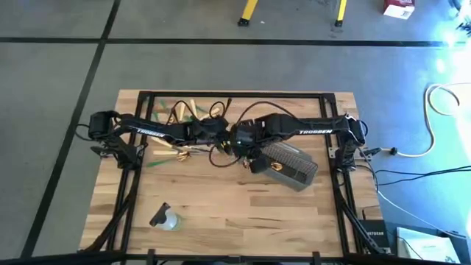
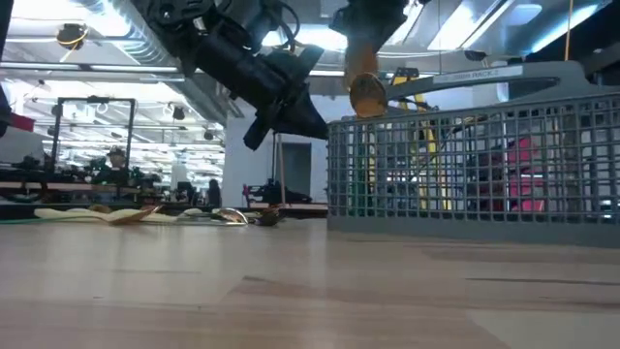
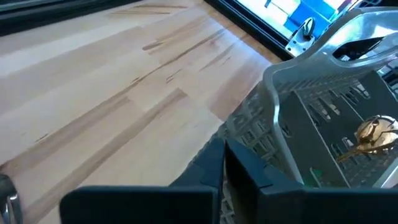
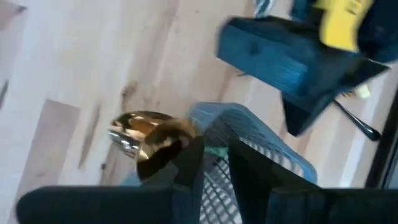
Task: Sort silverware
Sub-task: Put the gold spoon into the cutlery rack
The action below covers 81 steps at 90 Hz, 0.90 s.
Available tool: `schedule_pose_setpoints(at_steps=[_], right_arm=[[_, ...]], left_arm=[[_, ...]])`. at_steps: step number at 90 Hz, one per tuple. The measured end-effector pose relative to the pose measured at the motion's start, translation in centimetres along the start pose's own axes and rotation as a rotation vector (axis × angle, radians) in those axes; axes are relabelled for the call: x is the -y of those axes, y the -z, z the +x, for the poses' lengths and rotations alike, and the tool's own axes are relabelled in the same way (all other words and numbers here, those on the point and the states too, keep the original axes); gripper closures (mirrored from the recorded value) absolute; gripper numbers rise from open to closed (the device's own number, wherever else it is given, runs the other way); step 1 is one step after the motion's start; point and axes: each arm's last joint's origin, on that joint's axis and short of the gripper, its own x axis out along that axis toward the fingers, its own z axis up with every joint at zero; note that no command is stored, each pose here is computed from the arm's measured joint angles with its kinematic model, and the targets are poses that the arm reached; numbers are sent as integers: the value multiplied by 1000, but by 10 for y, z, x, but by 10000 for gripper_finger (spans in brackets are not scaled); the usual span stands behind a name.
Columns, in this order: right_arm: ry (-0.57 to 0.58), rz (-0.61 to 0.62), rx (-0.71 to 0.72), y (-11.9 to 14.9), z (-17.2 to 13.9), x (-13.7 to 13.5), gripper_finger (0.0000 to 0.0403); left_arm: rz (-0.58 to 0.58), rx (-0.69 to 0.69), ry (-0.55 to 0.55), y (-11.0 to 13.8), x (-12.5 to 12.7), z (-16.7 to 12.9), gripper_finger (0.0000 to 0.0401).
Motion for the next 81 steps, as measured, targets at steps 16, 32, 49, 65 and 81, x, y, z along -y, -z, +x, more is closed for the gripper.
schedule_pose_setpoints(at_steps=[16, 32, 49, 65, 81], right_arm=[[-8, -8, 3, -1, 0, -5, 347], [-52, 21, 6, -1, 0, -6, 347], [-44, 16, 3, -1, 0, -8, 347], [35, 51, -21, 7, -16, -7, 355], [96, 65, 59, 13, -46, -13, 397]], left_arm=[[0, 0, 0, 0, 0, 0, 401], [0, 0, -1, 0, 0, 0, 401], [18, -12, -19, -4, -9, 0, 401], [4, -39, -183, -19, -35, -15, 401], [66, -36, -317, -34, -57, -32, 401]])
